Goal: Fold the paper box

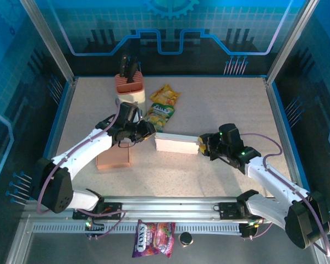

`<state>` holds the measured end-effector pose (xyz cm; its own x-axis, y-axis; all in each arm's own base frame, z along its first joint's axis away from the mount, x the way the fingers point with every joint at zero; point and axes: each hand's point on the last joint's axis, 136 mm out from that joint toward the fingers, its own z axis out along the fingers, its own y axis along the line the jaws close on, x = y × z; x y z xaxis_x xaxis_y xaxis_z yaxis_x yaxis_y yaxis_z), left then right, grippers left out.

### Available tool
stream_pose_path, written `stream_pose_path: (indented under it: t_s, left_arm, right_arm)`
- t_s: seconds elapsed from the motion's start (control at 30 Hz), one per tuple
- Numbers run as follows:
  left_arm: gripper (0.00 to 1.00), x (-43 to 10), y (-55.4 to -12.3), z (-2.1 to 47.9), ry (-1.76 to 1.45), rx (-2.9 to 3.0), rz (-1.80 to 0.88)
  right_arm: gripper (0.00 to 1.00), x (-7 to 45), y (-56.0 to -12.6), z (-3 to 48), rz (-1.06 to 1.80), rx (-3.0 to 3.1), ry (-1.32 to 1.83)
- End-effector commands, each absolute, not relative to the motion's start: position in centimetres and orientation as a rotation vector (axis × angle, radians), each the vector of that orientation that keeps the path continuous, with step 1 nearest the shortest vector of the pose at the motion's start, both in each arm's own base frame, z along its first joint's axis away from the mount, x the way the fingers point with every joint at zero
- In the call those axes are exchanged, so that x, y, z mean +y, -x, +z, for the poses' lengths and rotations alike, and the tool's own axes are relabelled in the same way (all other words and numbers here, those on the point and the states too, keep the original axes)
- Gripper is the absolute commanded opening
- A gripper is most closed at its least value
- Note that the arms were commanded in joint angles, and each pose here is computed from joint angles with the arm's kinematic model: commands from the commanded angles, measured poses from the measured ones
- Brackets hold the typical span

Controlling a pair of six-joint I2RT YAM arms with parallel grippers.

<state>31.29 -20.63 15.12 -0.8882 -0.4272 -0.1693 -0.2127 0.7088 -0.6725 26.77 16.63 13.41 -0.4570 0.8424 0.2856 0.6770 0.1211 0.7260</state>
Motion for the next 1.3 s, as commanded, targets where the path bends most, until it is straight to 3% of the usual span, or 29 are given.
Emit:
stream_pose_path:
  t_s: [0.0, 0.7, 1.27]
  left_arm:
    - [0.28, -20.7, -30.6, 14.1, 0.523, 2.646, -0.990]
    - [0.27, -20.9, -29.9, 13.6, 0.468, 2.685, -0.970]
    - [0.27, -20.5, -28.8, 12.2, 0.264, 2.790, -0.722]
  right_arm:
    - [0.35, 15.6, -25.5, 11.0, 1.146, 2.257, -1.576]
    - [0.34, 15.7, -25.4, 10.6, 1.140, 2.263, -1.583]
    - [0.32, 15.5, -24.7, 10.0, 1.095, 2.314, -1.579]
